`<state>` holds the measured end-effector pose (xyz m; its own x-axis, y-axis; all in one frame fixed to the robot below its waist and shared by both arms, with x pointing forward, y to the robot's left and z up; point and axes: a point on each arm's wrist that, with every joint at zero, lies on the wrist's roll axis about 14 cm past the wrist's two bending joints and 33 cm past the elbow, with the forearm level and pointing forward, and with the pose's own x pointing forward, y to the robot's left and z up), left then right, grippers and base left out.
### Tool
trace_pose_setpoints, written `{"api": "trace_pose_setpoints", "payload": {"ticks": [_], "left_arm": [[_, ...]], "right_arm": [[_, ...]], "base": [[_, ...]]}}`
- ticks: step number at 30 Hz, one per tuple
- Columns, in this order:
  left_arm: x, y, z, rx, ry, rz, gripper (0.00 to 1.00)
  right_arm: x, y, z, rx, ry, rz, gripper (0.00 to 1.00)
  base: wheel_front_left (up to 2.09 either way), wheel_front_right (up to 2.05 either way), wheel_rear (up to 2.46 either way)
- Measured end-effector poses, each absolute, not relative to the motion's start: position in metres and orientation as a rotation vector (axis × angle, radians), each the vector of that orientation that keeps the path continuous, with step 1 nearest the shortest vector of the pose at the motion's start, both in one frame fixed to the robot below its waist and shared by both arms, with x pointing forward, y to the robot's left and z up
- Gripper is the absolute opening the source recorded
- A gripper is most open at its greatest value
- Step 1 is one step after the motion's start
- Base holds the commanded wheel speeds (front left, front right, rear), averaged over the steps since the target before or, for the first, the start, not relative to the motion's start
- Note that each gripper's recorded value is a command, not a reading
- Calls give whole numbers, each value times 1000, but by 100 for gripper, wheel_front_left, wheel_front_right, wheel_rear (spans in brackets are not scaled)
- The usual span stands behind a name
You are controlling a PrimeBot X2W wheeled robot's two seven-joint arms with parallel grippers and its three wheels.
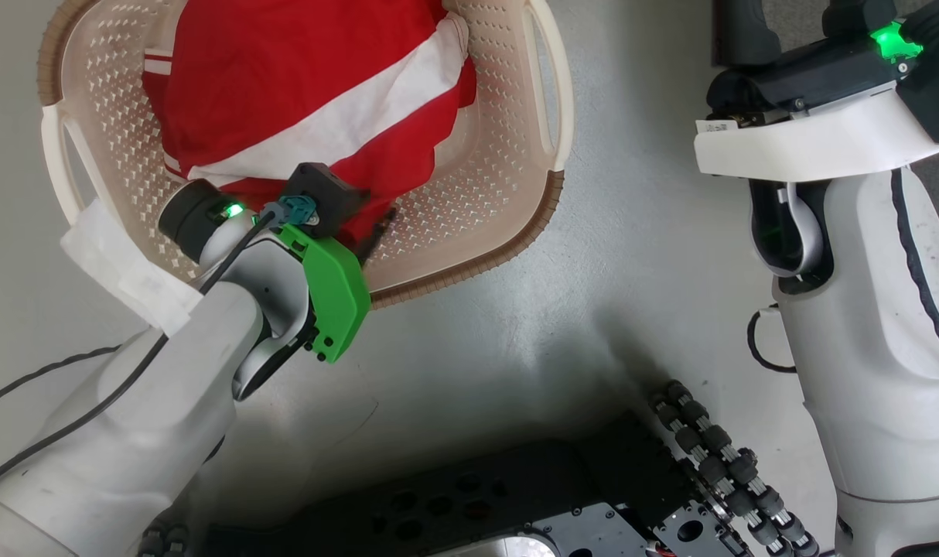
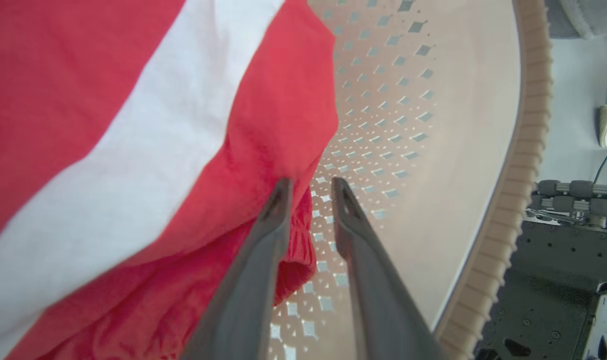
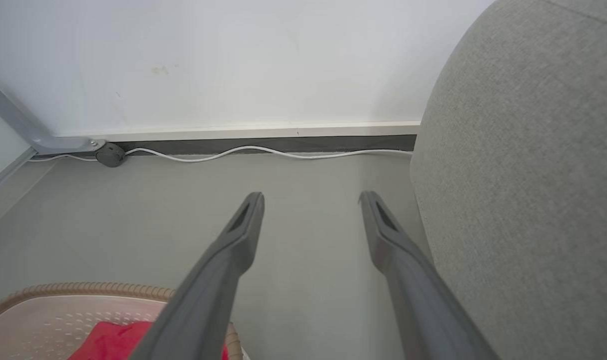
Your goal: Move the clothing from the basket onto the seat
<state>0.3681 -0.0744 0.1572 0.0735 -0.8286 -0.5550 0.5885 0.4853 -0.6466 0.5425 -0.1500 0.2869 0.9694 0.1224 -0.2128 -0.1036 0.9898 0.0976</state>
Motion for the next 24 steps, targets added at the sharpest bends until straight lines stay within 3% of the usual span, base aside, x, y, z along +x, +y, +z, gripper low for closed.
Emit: {"api": "trace_pose_setpoints", "payload": {"ticks": [24], "left_arm": [[452, -61, 214, -408, 699, -874, 0]], "right_arm": [[554, -152, 324, 84, 146, 102, 100]], "base": [[0, 0, 0]]}}
